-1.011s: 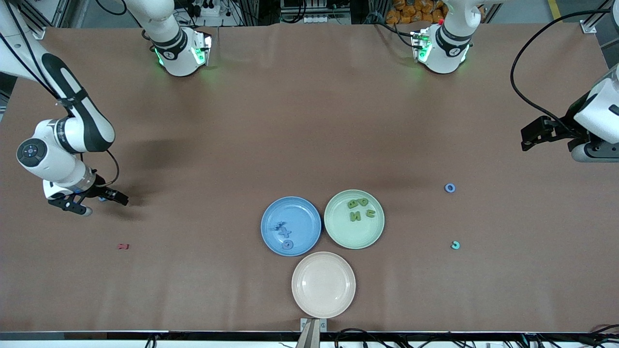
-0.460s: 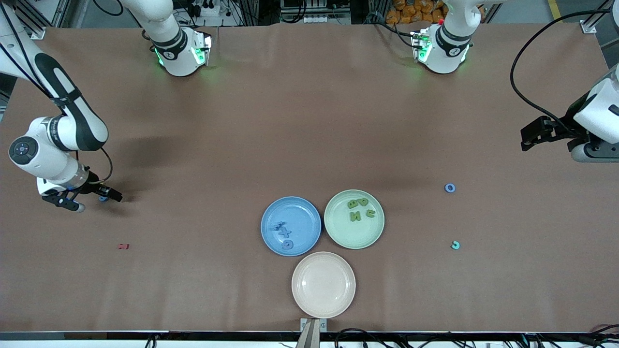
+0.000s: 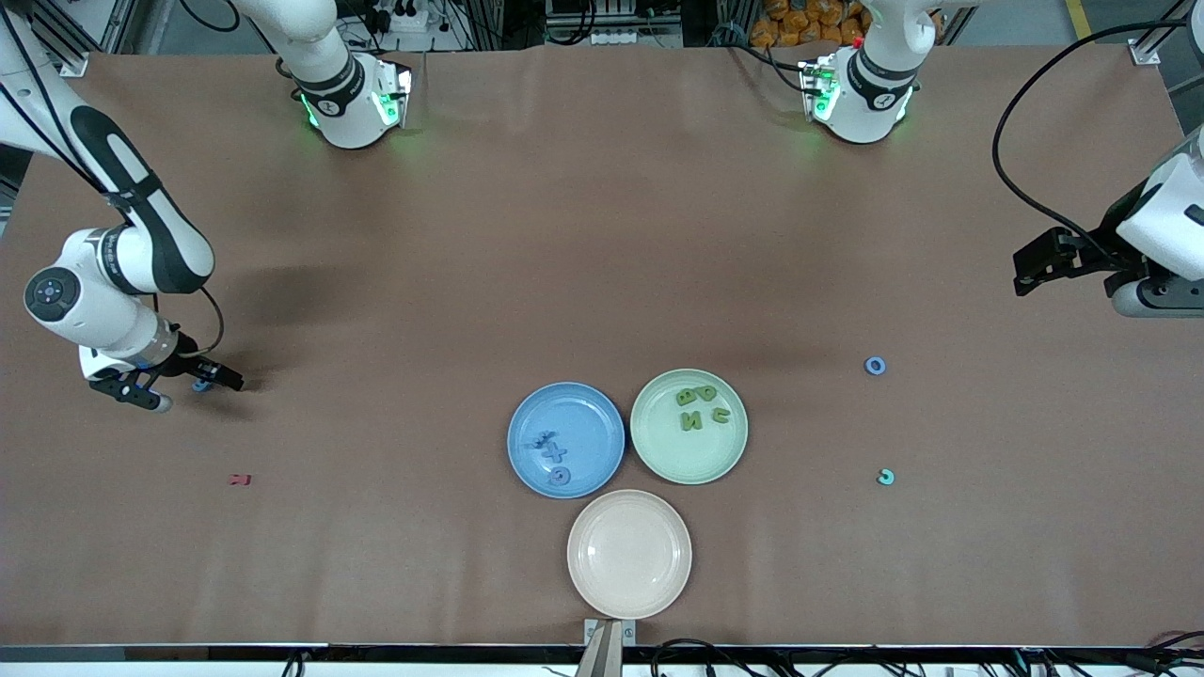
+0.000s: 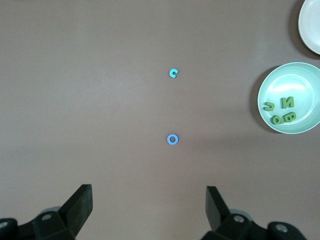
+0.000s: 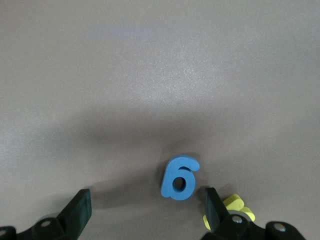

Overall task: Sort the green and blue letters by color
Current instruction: 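Lower the right gripper and grasp the blue 6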

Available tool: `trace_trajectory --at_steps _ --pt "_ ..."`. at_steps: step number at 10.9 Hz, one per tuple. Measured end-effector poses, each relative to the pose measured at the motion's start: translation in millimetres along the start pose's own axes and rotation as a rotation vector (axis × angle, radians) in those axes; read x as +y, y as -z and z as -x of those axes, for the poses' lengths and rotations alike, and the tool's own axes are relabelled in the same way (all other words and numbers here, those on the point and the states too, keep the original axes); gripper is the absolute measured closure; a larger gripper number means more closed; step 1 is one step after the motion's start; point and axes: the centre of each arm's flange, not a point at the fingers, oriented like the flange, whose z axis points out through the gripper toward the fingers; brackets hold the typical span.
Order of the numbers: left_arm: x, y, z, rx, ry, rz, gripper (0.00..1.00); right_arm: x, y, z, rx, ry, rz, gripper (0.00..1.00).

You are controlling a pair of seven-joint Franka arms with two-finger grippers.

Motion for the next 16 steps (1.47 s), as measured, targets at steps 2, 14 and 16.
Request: trace_trajectory --at_steps 2,14,16 --pt "0 0 0 0.001 -0.001 0.0 0.0 2 -2 0 0.0 -0.004 -0.003 0.0" --pt "1 0 -2 0.008 -0.001 0.001 0.0 23 6 -12 0.029 0.038 -0.006 0.68" --pt "1 -1 -2 0.007 -0.002 0.001 0.0 25 7 -12 0.032 0.04 -0.007 0.73"
